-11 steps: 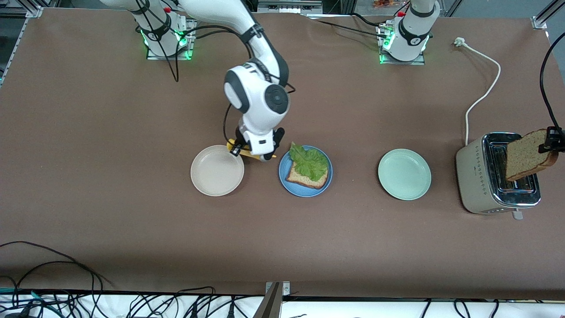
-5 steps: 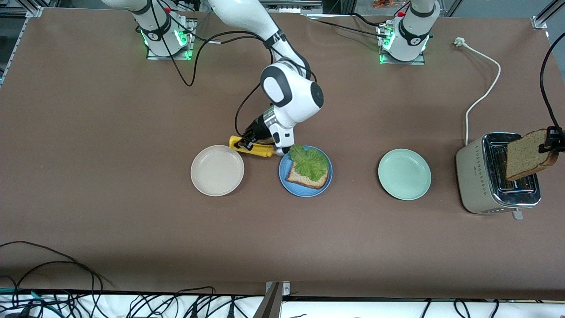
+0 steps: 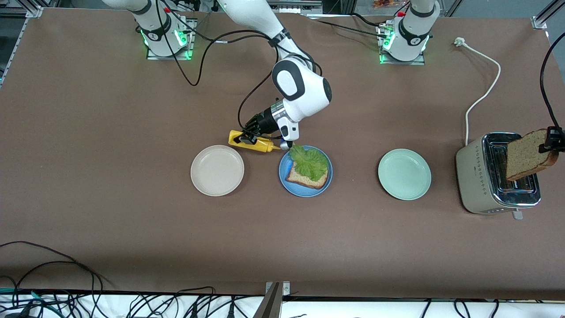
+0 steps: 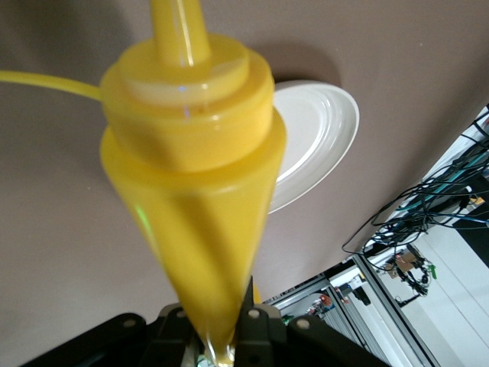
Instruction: Make sandwich in blue plate with both arms
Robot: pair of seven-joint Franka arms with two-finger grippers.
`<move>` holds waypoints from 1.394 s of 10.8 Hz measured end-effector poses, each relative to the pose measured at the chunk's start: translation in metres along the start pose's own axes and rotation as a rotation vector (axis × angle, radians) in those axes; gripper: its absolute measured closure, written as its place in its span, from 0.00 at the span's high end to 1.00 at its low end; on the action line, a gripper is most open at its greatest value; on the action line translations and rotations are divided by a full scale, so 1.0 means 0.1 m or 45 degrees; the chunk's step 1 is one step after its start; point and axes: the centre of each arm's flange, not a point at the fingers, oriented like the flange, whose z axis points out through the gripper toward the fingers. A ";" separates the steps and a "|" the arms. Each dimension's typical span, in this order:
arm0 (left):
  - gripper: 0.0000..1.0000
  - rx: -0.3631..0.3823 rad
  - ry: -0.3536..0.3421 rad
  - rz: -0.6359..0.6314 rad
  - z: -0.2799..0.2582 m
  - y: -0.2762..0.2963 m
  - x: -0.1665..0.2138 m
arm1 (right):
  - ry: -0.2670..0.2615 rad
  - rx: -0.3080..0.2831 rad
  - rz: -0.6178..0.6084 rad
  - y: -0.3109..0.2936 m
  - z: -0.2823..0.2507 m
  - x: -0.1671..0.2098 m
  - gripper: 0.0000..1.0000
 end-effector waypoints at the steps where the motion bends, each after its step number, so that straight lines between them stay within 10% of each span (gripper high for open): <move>1: 0.10 0.000 0.000 0.000 0.00 0.00 0.00 | -0.009 -0.020 -0.007 -0.05 0.02 0.08 0.17; 9: 0.10 0.000 0.000 -0.001 0.00 0.00 0.00 | 0.007 -0.006 -0.010 0.18 0.06 0.06 0.17; 11: 0.10 0.000 0.000 -0.001 0.00 0.00 0.00 | 0.180 0.150 0.020 0.59 0.05 -0.11 0.17; 15: 0.10 -0.040 -0.035 0.008 0.03 0.06 -0.02 | 0.659 0.708 0.217 1.80 0.40 -1.00 0.17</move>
